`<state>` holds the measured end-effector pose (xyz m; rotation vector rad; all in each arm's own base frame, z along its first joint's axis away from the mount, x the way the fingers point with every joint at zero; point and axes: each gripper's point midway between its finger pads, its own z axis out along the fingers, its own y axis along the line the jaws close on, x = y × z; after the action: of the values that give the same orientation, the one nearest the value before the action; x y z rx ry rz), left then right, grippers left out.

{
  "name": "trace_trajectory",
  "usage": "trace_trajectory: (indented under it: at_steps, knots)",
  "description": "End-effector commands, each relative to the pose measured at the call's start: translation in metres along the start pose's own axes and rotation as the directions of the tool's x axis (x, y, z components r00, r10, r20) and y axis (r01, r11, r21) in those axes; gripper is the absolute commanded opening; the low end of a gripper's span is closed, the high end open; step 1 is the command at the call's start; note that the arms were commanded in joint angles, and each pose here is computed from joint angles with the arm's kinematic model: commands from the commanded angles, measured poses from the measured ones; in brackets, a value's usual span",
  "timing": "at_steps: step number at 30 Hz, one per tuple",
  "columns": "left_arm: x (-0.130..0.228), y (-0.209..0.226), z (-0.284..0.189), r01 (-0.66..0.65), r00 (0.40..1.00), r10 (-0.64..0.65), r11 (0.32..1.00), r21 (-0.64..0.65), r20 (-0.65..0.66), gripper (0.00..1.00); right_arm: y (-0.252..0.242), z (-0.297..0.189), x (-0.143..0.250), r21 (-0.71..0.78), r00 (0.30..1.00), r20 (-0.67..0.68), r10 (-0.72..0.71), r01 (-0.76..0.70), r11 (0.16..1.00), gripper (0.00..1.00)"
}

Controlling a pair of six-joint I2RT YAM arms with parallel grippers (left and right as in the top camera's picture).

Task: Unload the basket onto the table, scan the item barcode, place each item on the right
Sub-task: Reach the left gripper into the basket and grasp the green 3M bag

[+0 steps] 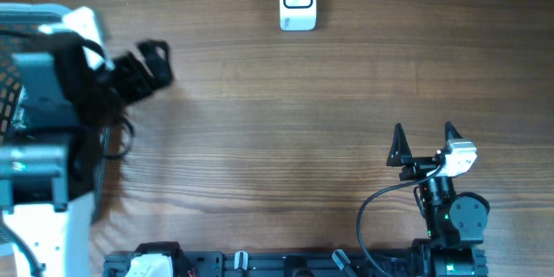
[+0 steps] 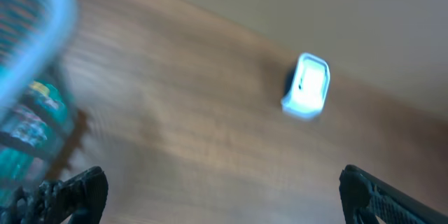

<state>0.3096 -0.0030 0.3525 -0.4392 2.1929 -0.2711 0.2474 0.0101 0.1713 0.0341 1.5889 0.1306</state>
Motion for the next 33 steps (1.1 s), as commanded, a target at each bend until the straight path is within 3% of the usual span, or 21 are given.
trace_trajectory:
  at_steps: [1,4,7,9,11,14,18,23,28,33]
  knots:
    - [-0.046,0.040,-0.008,0.222,0.974,-0.211,0.964,-0.146,0.087,1.00,-0.001,0.000,-0.002,0.009,1.000,0.011,0.003,-0.003,1.000,1.00]
    - [-0.054,0.110,-0.010,0.455,0.890,-0.424,0.846,-0.279,0.166,1.00,-0.001,0.000,-0.002,0.009,1.000,0.011,0.002,-0.002,1.000,1.00]
    - [-0.042,0.166,-0.016,0.598,0.798,-0.570,0.712,-0.368,0.194,1.00,-0.001,0.000,-0.002,0.009,1.000,0.011,0.002,-0.002,1.000,1.00]
    - [-0.018,0.204,-0.022,0.702,0.684,-0.696,0.548,-0.455,0.217,1.00,-0.001,0.000,-0.002,0.009,1.000,0.011,0.002,-0.002,1.000,1.00]
    - [-0.002,0.232,-0.029,0.751,0.604,-0.755,0.433,-0.498,0.255,1.00,-0.001,0.000,-0.002,0.009,1.000,0.011,0.002,-0.002,1.000,0.99]
    - [0.020,0.259,-0.028,0.769,0.537,-0.802,0.339,-0.542,0.261,1.00,-0.001,0.000,-0.002,0.009,1.000,0.011,0.003,-0.003,1.000,1.00]
    - [0.061,0.270,-0.007,0.745,0.486,-0.851,0.284,-0.603,0.200,1.00,-0.001,0.000,-0.002,0.009,1.000,0.011,0.002,-0.002,1.000,1.00]
    - [0.093,0.301,-0.014,0.688,0.492,-0.832,0.193,-0.700,0.254,1.00,-0.001,0.000,-0.002,0.009,1.000,0.011,0.002,-0.002,1.000,1.00]
    - [0.102,0.308,-0.010,0.661,0.517,-0.825,0.215,-0.719,0.229,1.00,-0.001,0.000,-0.002,0.009,1.000,0.011,0.002,-0.002,1.000,1.00]
    - [0.142,0.315,0.022,0.637,0.514,-0.845,0.259,-0.726,0.150,1.00,-0.001,0.000,-0.002,0.009,1.000,0.011,0.002,-0.002,1.000,1.00]
